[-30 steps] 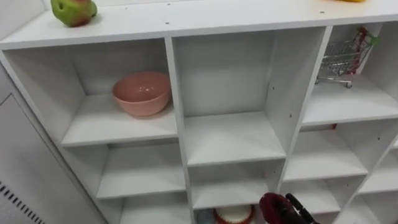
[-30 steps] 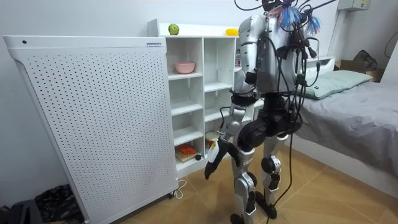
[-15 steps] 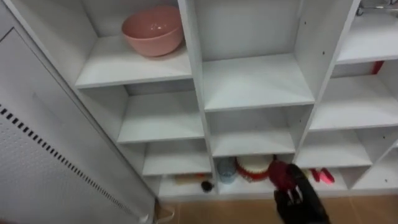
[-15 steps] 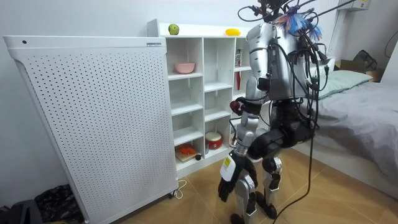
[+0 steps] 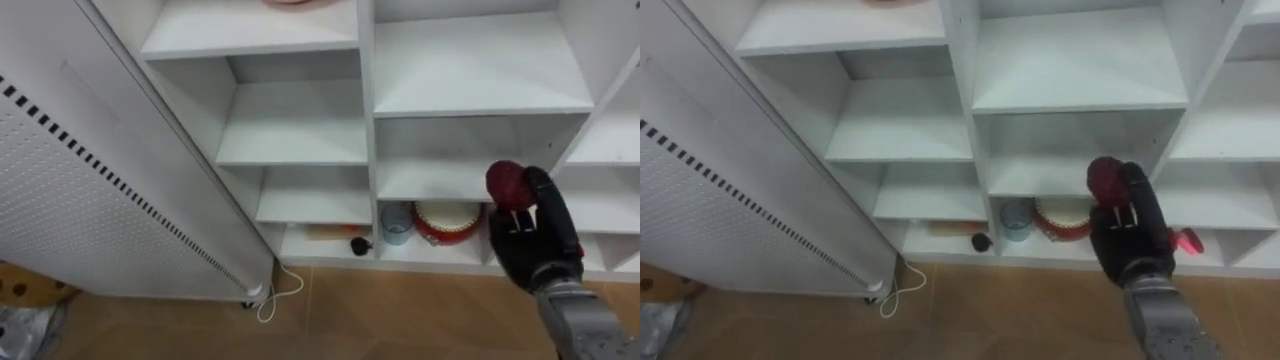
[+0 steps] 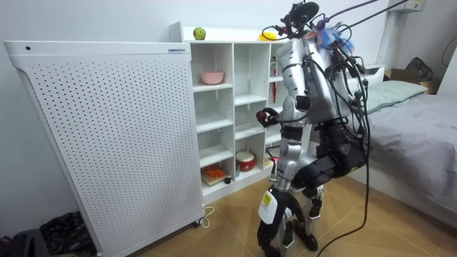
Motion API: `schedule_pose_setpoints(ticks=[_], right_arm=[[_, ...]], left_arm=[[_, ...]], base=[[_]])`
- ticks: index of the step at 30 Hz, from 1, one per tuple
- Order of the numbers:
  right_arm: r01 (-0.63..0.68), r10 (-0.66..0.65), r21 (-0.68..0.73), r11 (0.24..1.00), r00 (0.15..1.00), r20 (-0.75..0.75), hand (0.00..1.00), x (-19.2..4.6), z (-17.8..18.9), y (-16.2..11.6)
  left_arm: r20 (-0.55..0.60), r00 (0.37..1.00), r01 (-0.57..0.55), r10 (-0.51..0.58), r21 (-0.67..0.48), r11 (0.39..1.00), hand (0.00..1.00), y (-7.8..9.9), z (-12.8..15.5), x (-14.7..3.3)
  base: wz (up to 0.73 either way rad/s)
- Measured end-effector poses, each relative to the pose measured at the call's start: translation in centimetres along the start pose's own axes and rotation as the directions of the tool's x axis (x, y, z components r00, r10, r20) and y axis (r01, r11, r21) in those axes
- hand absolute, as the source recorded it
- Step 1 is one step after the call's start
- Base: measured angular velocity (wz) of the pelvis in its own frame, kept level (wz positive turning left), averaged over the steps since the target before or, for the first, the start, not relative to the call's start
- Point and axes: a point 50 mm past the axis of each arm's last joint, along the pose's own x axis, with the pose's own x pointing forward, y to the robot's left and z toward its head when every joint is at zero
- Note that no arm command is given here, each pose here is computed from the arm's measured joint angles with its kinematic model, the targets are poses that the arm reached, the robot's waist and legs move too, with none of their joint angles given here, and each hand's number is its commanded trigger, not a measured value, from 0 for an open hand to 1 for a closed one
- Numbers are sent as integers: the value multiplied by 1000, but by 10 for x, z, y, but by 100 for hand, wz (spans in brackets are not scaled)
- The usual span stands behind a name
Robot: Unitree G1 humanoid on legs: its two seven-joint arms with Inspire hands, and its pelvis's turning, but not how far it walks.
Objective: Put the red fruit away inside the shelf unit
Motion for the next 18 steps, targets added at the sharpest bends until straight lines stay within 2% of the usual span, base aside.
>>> schedule_pose_setpoints(ticks=[7,13,15,16,17,18], right_arm=[[15,-14,-8,1000,999,32,100,5,3,17],[-12,13,-27,1000,998,56,100,3,5,42],[8,-7,-24,1000,998,67,100,3,6,42],[20,-18,-24,1000,997,72,80,3,7,42],[23,-21,-24,999,997,73,1,4,7,42],[28,-26,-22,999,997,74,0,4,7,45]], left_arm=[[25,998,-55,55,18,998,0,21,-6,0],[47,997,-65,64,14,998,0,21,-8,-4],[47,997,-69,68,17,997,0,22,-8,-4],[48,997,-67,66,25,997,0,21,-9,-4],[48,997,-64,63,31,997,0,20,-9,-4],[49,997,-62,60,34,998,0,20,-10,-5]], base=[[12],[11],[15],[9],[10],[8]])
